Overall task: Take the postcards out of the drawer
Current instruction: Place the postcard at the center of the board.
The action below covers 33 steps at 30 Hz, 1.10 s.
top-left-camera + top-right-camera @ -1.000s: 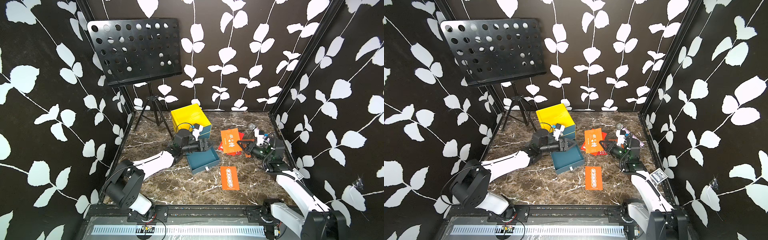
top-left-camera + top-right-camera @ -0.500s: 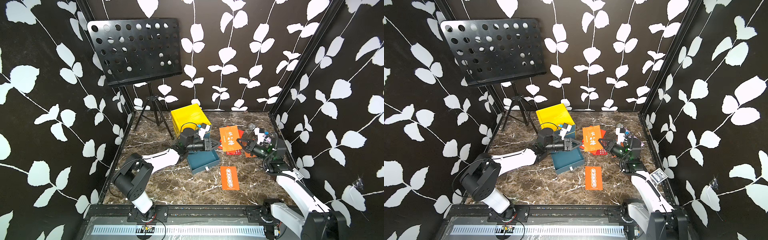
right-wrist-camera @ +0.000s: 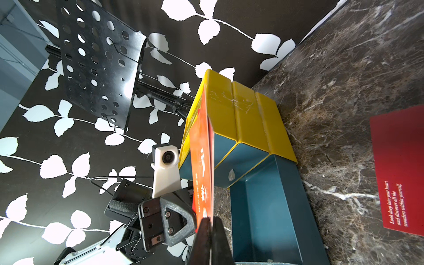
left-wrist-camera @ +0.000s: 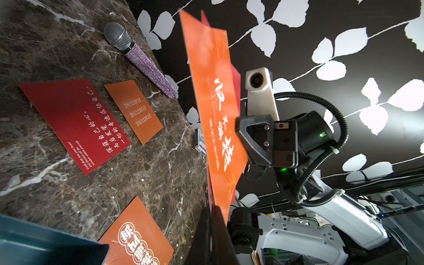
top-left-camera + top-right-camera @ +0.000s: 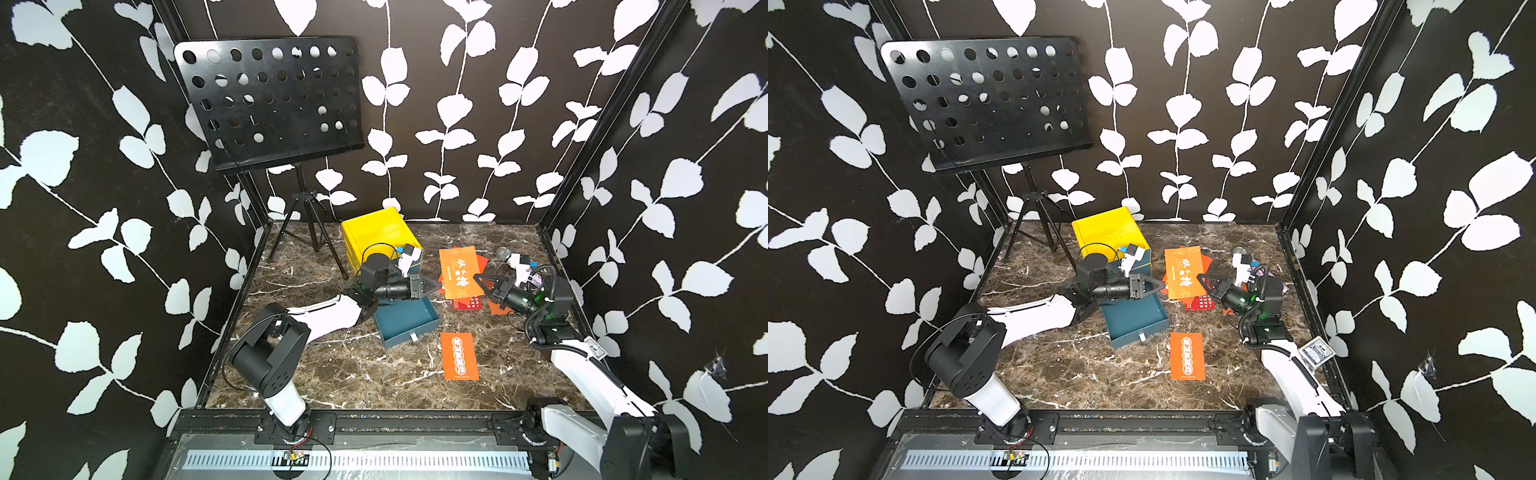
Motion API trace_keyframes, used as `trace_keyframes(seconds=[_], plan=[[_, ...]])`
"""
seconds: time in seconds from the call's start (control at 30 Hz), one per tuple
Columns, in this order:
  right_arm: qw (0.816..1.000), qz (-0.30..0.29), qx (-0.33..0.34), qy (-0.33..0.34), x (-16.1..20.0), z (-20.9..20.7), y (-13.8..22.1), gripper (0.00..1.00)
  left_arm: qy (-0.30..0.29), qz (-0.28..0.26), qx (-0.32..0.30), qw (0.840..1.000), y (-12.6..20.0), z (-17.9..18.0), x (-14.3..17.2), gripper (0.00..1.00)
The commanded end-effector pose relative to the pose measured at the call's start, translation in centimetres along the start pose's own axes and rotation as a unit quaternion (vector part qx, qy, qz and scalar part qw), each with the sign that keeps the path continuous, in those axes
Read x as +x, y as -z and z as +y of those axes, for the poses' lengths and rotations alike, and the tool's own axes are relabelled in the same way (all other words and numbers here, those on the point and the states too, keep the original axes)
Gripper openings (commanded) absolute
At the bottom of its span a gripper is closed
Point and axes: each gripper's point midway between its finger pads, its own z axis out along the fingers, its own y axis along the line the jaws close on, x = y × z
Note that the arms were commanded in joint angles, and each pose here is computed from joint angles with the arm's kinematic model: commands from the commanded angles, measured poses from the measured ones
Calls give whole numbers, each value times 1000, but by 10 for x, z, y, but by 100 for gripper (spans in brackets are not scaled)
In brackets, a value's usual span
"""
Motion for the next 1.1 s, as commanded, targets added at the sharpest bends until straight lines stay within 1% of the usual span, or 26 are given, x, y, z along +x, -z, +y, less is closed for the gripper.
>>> trace_keyframes(seconds=[0.0,0.17,0.27,0.33,0.47,0.6,0.77,0.93,1.07], plan=[[1000,3,-19,9,1,8,0,3,-27,-10,23,999,0,-19,-11,0],[1000,7,-8,4,5,-1,0,16,-43,-14,2,999,5,-20,-12,0],[1000,12,-3,1,8,-6,0,20,-52,-20,-16,998,10,-20,-14,0],[1000,14,0,-1,10,-8,0,20,-53,-25,-21,998,12,-20,-15,0],[1000,20,3,-7,14,-14,0,18,-50,-37,-28,998,15,-19,-21,0],[999,26,9,-20,20,-22,0,12,-41,-60,-38,997,19,-16,-33,0],[999,35,10,-32,26,-26,1,2,-27,-74,-55,995,24,-7,-45,0],[999,41,12,-32,28,-23,3,0,-24,-91,-70,993,34,-2,-61,0],[998,52,25,-20,28,-23,4,0,-47,-96,-87,991,41,-10,-75,0]])
